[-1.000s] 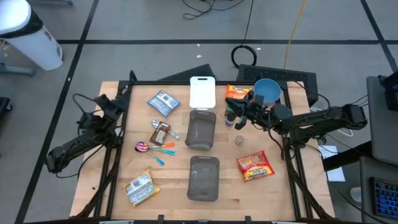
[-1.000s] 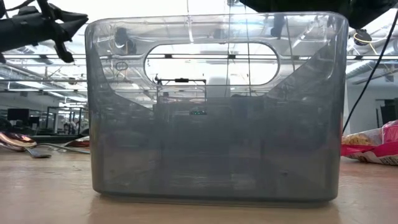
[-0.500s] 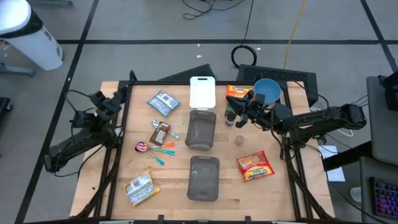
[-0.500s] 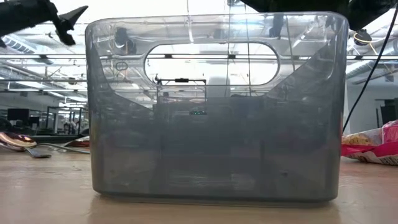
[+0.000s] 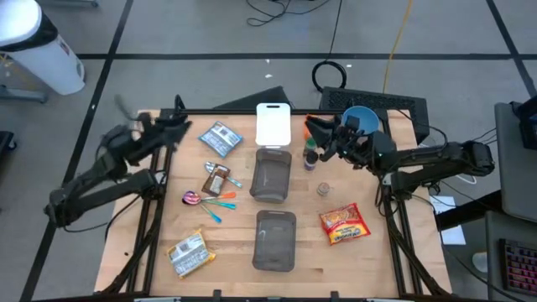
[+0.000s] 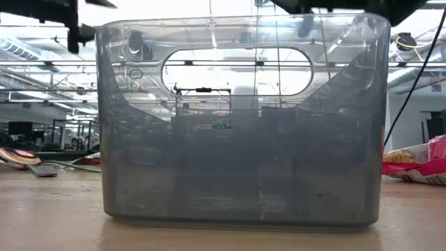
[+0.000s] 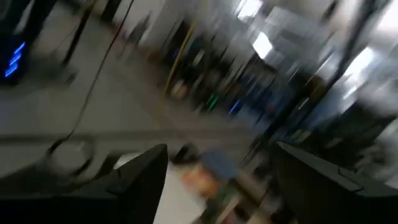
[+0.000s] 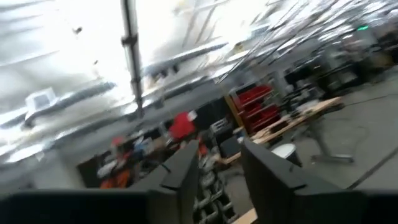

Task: Pick & Place Food Item
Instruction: Put the blue noodle pack into the white bin

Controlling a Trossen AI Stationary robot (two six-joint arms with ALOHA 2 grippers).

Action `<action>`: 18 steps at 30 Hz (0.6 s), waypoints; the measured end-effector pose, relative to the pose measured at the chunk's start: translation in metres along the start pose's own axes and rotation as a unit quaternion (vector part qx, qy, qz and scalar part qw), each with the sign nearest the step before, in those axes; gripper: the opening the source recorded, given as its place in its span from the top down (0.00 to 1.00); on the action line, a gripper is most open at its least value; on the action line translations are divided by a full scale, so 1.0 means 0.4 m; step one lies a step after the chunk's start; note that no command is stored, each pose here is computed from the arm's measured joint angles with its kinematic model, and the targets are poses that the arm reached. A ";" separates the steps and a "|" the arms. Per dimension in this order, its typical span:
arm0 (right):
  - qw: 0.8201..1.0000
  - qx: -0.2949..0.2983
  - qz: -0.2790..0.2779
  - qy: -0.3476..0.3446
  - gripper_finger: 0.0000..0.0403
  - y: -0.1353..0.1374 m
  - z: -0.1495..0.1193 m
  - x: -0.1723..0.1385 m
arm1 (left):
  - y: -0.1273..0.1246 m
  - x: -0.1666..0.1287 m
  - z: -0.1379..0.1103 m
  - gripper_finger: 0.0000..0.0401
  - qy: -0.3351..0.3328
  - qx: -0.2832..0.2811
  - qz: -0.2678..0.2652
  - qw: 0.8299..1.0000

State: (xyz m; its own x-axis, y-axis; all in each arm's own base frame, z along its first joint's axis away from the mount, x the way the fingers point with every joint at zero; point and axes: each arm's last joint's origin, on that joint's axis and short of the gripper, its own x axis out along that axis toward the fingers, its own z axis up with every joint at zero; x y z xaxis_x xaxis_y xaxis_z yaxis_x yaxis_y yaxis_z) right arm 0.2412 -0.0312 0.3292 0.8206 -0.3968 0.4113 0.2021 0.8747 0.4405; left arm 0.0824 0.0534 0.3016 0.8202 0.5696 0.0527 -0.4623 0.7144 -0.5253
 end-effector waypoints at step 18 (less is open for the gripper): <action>0.962 -0.236 0.041 0.131 0.44 0.058 0.065 0.068 | 0.086 0.264 0.111 0.40 0.250 -0.070 0.242 0.935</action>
State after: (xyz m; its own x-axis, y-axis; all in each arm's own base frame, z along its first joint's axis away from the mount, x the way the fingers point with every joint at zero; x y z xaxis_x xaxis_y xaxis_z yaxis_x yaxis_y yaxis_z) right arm 0.2542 -0.0290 0.3713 0.9380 -0.2915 0.1875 0.3008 0.9534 -0.0223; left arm 0.1379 0.1560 0.3270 0.5970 0.5263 -0.6055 -0.8005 0.3408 -0.4931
